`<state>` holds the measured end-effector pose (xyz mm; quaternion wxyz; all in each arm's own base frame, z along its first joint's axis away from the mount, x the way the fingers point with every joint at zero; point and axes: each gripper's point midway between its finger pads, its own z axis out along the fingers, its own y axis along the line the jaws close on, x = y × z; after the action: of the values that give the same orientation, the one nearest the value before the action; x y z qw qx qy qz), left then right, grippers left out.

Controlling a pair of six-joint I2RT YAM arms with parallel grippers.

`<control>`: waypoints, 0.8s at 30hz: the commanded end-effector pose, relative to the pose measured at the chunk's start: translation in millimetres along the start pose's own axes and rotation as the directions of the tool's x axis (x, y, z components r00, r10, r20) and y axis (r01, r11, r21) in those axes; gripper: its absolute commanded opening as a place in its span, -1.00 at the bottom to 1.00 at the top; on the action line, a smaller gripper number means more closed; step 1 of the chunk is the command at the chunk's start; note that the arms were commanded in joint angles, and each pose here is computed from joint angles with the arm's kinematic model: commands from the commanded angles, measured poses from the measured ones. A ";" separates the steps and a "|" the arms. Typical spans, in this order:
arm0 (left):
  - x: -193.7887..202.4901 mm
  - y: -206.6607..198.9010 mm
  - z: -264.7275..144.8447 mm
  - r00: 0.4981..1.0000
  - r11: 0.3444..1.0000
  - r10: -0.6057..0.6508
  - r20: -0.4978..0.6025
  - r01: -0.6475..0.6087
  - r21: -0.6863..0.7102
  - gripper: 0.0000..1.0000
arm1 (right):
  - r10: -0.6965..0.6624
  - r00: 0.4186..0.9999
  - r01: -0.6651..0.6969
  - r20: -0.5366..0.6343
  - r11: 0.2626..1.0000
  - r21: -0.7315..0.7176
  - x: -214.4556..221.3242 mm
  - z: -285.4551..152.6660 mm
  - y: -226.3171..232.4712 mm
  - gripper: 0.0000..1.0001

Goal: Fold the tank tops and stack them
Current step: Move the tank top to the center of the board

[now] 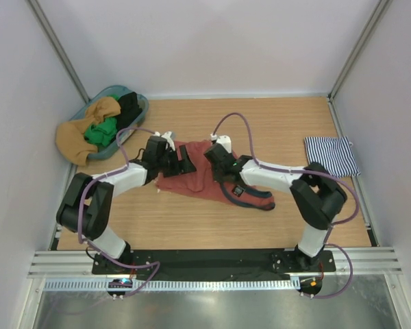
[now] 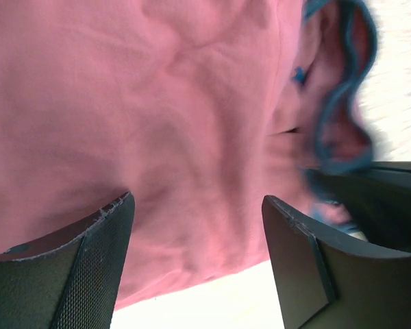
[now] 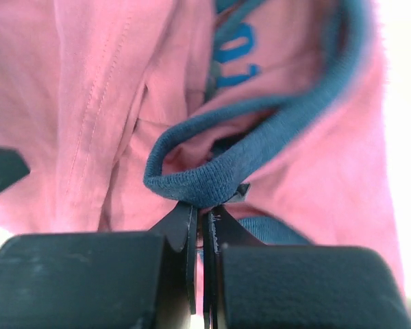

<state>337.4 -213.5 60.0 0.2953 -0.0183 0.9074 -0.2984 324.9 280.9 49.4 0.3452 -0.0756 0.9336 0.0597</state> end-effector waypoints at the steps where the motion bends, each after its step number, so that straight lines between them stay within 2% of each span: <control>1: -7.9 -8.0 -4.4 0.993 0.988 0.112 0.027 -0.109 -0.108 0.52 | 0.099 0.976 -0.105 0.194 0.994 0.022 -58.8 -49.7 -33.1 -0.98; 4: -0.2 -9.8 -6.6 0.982 0.963 0.189 -0.010 -0.187 -0.194 0.52 | 0.102 0.984 -0.100 0.149 0.995 -0.019 -59.2 -56.2 -50.4 -0.96; 8: 2.3 -18.7 0.1 0.975 0.937 0.220 -0.036 -0.221 -0.270 0.52 | 0.064 0.994 -0.049 0.093 0.988 -0.148 -52.9 -65.8 -30.6 -0.88; 10: 13.1 -31.3 1.0 0.969 0.931 0.239 -0.062 -0.247 -0.269 0.53 | 0.058 0.996 -0.046 0.074 0.987 -0.153 -48.2 -65.0 -30.4 -0.68; 12: 16.0 -48.0 -0.2 0.968 0.934 0.242 -0.065 -0.250 -0.254 0.55 | 0.041 0.998 -0.032 0.057 0.989 -0.146 -41.6 -60.6 -31.3 -0.29; 13: 13.8 -55.7 -1.3 0.970 0.937 0.237 -0.061 -0.245 -0.248 0.57 | 0.036 0.998 -0.029 0.052 0.991 -0.131 -39.5 -58.2 -34.9 -0.30; 14: 16.3 -59.8 -2.6 0.970 0.939 0.235 -0.068 -0.245 -0.243 0.58 | 0.035 0.998 -0.029 0.045 0.993 -0.115 -35.4 -55.6 -37.6 -0.44; 15: 22.2 -68.4 -4.2 0.967 0.940 0.244 -0.078 -0.256 -0.226 0.58 | 0.038 0.998 -0.034 0.044 0.994 -0.100 -34.3 -52.8 -41.4 -0.90; 16: 22.8 -75.8 -5.8 0.968 0.944 0.243 -0.069 -0.252 -0.215 0.58 | 0.046 0.998 -0.043 0.037 0.995 -0.086 -31.1 -50.7 -45.9 -0.98; 22: 30.2 -97.8 3.2 0.963 0.939 0.257 -0.077 -0.268 -0.216 0.58 | 0.098 0.992 -0.091 0.074 0.992 -0.085 -35.7 -57.0 -60.1 -0.98; 24: 33.7 -87.9 9.7 0.969 0.932 0.228 -0.091 -0.245 -0.268 0.58 | 0.101 0.993 -0.093 0.063 0.989 -0.115 -29.8 -55.3 -58.7 -0.55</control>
<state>291.9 -302.8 88.0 0.2944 0.0940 0.9373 -0.1614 319.5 213.7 89.4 0.3436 -0.0524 0.9323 0.0995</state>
